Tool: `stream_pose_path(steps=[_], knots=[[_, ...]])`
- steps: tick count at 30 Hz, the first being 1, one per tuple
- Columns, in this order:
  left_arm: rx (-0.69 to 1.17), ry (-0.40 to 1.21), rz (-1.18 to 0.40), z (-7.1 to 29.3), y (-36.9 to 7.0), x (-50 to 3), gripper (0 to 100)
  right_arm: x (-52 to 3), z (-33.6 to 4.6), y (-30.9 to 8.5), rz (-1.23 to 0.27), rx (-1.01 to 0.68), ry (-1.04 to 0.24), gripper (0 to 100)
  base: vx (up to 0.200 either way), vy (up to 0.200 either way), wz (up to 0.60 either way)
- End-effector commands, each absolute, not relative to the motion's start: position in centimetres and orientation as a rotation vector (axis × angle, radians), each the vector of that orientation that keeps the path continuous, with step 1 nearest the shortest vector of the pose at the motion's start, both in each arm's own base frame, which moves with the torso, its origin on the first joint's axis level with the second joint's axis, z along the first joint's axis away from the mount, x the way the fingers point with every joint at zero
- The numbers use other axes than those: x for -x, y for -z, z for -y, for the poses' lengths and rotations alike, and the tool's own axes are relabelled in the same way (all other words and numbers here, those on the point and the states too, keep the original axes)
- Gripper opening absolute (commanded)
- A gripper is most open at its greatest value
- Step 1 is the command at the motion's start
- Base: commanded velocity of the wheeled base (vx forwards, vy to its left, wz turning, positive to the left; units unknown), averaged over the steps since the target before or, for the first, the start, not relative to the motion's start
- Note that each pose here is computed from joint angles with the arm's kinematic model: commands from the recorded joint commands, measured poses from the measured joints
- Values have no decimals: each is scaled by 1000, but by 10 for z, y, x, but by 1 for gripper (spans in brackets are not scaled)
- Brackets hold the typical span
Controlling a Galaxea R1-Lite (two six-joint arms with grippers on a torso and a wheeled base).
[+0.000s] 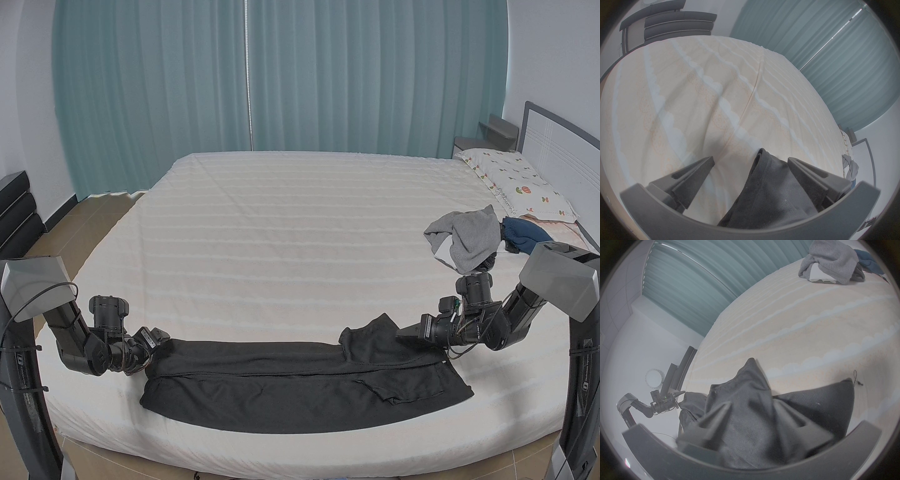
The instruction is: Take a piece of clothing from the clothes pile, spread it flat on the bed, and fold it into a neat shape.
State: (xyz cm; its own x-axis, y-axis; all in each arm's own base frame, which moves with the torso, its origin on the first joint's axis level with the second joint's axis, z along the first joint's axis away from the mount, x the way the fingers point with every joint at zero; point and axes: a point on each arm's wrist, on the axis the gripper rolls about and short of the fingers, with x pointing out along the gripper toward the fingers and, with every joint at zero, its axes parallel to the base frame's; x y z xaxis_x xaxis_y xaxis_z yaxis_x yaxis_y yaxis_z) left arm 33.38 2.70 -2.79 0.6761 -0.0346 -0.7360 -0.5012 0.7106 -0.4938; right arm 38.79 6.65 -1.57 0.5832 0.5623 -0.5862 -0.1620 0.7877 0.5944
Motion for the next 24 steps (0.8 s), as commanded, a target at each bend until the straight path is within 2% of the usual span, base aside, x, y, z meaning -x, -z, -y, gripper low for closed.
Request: stream_pose_path(steps=[1, 11, 24], knots=[[748, -293, -800, -27, 29, -334, 100, -384, -62, 11, -851, -524, -437, 0, 0, 0, 0], [748, -293, -798, -28, 29, -334, 100, -354, -48, -3, -867, -513, -418, 0, 0, 0, 0], [750, -292, -797, -28, 28, -334, 100, -332, -40, 9, -934, -494, -401, 0, 0, 0, 0]])
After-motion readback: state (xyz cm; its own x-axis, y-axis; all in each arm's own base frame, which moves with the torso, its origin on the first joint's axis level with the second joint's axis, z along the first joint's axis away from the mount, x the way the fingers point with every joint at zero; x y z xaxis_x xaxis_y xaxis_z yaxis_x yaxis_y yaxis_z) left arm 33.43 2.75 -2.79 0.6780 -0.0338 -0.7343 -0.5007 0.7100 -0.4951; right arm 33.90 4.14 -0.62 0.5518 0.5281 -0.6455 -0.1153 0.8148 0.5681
